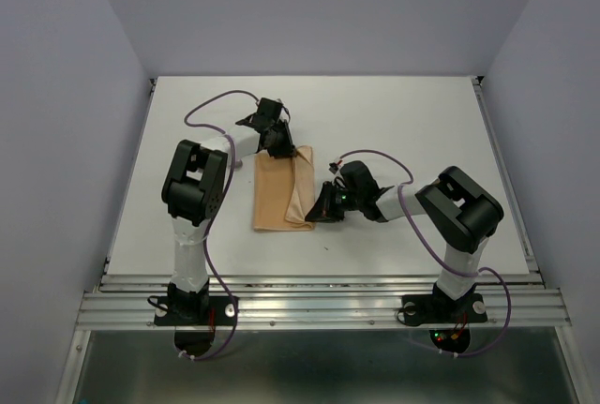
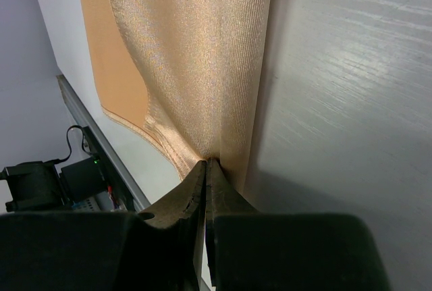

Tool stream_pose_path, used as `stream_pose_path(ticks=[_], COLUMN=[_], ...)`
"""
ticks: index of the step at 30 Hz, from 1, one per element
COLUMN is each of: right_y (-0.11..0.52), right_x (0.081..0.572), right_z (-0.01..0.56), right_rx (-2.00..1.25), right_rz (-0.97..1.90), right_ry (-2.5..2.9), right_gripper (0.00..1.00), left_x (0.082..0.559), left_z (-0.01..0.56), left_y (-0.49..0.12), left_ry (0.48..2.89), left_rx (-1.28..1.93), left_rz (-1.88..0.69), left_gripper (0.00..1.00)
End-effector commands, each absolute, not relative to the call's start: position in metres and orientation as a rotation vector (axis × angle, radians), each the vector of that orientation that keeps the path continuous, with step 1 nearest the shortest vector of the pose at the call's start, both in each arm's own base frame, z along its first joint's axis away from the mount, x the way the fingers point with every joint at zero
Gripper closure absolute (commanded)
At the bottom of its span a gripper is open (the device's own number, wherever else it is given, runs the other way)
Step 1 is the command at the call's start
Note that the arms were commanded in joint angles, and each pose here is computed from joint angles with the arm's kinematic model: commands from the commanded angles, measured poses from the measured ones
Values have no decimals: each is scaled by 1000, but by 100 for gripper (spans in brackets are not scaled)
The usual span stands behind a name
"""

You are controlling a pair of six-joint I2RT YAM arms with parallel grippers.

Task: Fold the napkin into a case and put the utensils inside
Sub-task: Smooth out the 2/3-rectangle-folded napkin at the center of the board.

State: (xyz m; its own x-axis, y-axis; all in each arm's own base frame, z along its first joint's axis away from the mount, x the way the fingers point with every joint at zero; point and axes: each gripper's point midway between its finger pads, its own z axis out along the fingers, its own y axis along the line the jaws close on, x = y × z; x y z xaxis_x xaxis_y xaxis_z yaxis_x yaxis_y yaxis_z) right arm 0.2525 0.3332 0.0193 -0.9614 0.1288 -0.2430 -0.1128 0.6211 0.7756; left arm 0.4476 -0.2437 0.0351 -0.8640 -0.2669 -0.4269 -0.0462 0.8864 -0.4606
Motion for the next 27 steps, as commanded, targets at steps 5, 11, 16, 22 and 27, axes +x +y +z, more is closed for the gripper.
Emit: stream_pose_path(ticks=[5, 11, 16, 22, 27], right_y=[323, 322, 321, 321, 320], right_x=[237, 236, 236, 236, 236], right_z=[-13, -14, -14, -15, -15], right_rx=[24, 27, 31, 34, 38], right_rz=[1127, 1121, 1118, 1116, 1113], right_ry=[2692, 2696, 2696, 2697, 2697], right_gripper=[94, 94, 94, 94, 94], left_x=[463, 462, 461, 455, 456], left_z=[85, 83, 80, 73, 70], left_y=[-245, -242, -239, -246, -240], left_ry=[2414, 2420, 2432, 2448, 2442], left_rx=[-213, -215, -207, -174, -184], left_rz=[-656, -646, -669, -848, -915], left_gripper=[85, 96, 100, 100, 100])
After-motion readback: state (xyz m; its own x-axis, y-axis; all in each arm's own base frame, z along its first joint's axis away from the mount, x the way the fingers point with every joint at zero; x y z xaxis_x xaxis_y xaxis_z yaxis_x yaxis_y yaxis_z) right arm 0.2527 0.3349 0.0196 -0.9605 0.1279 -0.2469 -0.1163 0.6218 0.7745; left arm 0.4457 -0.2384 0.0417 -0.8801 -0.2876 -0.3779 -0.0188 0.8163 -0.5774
